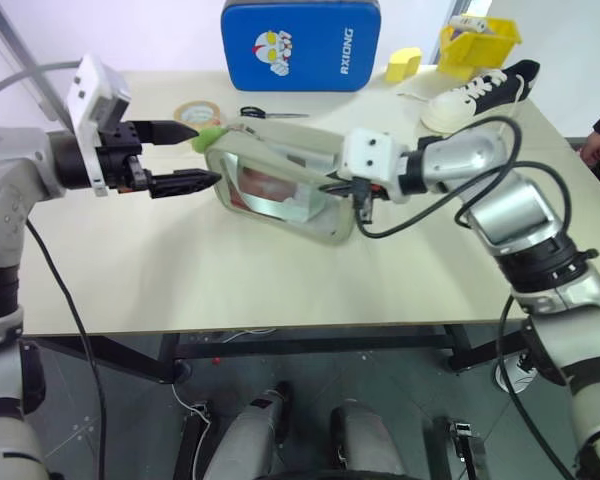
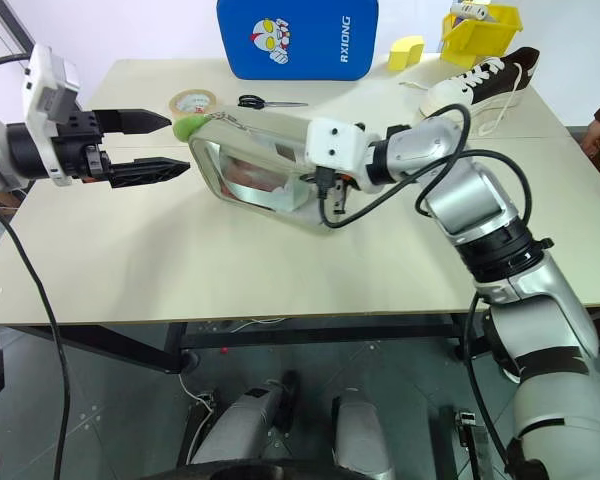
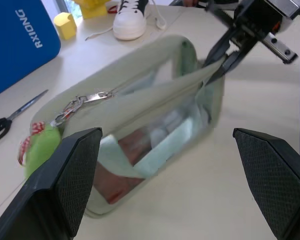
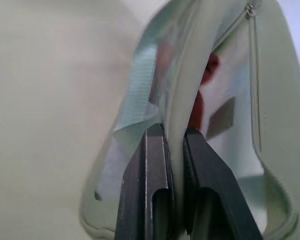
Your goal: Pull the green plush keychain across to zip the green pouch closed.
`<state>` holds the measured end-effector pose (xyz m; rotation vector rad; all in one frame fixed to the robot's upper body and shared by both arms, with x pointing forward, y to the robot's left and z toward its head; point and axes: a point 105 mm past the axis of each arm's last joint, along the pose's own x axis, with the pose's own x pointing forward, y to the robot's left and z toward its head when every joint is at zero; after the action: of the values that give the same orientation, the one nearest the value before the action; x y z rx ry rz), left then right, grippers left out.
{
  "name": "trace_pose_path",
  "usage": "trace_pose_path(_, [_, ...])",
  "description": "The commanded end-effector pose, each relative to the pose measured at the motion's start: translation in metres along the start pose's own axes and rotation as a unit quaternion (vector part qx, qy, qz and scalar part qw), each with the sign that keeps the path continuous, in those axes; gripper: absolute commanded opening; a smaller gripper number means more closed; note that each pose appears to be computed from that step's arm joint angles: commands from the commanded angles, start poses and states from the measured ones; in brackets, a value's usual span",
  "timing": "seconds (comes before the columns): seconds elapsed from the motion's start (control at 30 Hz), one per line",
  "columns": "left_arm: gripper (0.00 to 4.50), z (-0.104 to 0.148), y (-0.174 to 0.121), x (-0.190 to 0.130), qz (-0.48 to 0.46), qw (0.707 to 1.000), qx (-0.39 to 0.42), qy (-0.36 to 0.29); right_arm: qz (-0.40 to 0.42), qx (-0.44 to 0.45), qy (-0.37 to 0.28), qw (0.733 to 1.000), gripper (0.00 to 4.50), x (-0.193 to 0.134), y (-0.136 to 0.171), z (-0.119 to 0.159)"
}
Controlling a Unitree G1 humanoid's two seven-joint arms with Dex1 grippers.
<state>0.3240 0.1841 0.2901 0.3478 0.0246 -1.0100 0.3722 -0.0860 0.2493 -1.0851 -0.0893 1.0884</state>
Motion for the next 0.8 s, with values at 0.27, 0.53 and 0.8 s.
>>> trace_pose_path(0.27, [4.50, 0.014, 0.002, -0.006, 0.015, 0.999, 0.026, -0.024, -0.022, -0.081, 0.008, 0.996, 0.04, -0.023, -0.033, -0.038])
trace_pose_path(0.53, [4.50, 0.014, 0.003, -0.009, 0.021, 0.999, 0.024, -0.024, -0.022, -0.008, 0.023, 0.999, 2.63, -0.047, -0.039, -0.050])
trace_pose_path(0.8, [4.50, 0.011, 0.009, -0.015, 0.041, 0.999, 0.018, -0.024, -0.067, 0.114, -0.102, 0.986, 2.63, -0.036, -0.065, 0.024])
